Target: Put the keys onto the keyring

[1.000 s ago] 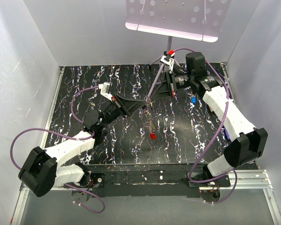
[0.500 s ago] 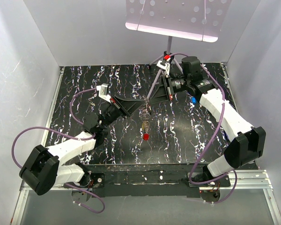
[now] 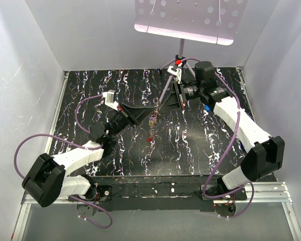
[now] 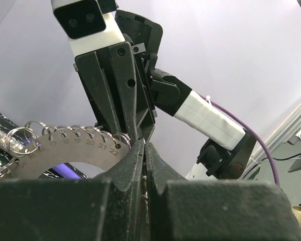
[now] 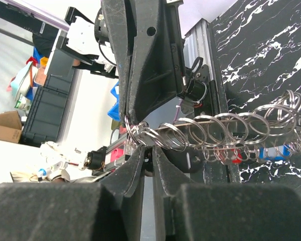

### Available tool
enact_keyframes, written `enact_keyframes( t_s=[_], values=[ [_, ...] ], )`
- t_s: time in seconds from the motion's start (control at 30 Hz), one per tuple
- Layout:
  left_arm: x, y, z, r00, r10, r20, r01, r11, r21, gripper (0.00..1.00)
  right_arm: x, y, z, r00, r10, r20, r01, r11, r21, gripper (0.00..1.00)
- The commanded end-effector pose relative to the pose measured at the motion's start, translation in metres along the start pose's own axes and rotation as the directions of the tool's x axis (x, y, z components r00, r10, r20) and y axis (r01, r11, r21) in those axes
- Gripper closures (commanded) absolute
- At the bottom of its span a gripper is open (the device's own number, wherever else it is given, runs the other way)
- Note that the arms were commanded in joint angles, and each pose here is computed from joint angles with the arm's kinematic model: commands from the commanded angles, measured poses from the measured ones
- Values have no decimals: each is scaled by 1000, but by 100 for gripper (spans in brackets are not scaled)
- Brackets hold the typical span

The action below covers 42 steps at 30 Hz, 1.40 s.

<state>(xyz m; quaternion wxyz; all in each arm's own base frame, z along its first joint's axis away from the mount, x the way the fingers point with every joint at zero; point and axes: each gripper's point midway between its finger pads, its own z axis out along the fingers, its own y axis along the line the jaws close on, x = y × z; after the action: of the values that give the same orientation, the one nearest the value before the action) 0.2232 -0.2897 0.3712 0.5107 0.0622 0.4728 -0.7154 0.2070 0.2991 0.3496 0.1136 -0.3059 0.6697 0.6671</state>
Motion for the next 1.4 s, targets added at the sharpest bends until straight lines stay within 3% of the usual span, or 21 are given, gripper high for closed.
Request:
enact_keyframes(
  t_s=[0.0, 0.17, 0.3, 0.43, 0.5, 0.7, 1.37],
  values=[
    [-18, -31, -1, 996, 54, 68, -62, 990, 127, 100, -5, 21, -10, 996, -90, 3, 90, 996, -28, 79],
    [-11, -33, -3, 998, 61, 6, -61, 984, 165, 100, -9, 30, -16, 991, -132, 2, 132, 990, -45, 76],
    [-10, -30, -5, 997, 73, -31, -67, 983, 168, 100, -7, 39, -18, 988, -151, -13, 149, 986, -80, 92],
    [-9, -30, -7, 995, 84, -58, -72, 981, 181, 100, -6, 39, -18, 988, -154, -13, 152, 985, -80, 96],
    [-9, -31, -8, 993, 93, -68, -78, 977, 196, 100, -5, 39, -18, 986, -166, -16, 164, 983, -85, 93],
    [-5, -35, -7, 987, 118, -112, -87, 964, 250, 100, 1, 37, -17, 957, -289, -28, 287, 957, -36, 61],
    [-12, -41, 0, 993, 73, -96, -43, 958, 284, 100, -2, 12, -4, 937, -345, -58, 348, 936, 53, 58]
  ],
)
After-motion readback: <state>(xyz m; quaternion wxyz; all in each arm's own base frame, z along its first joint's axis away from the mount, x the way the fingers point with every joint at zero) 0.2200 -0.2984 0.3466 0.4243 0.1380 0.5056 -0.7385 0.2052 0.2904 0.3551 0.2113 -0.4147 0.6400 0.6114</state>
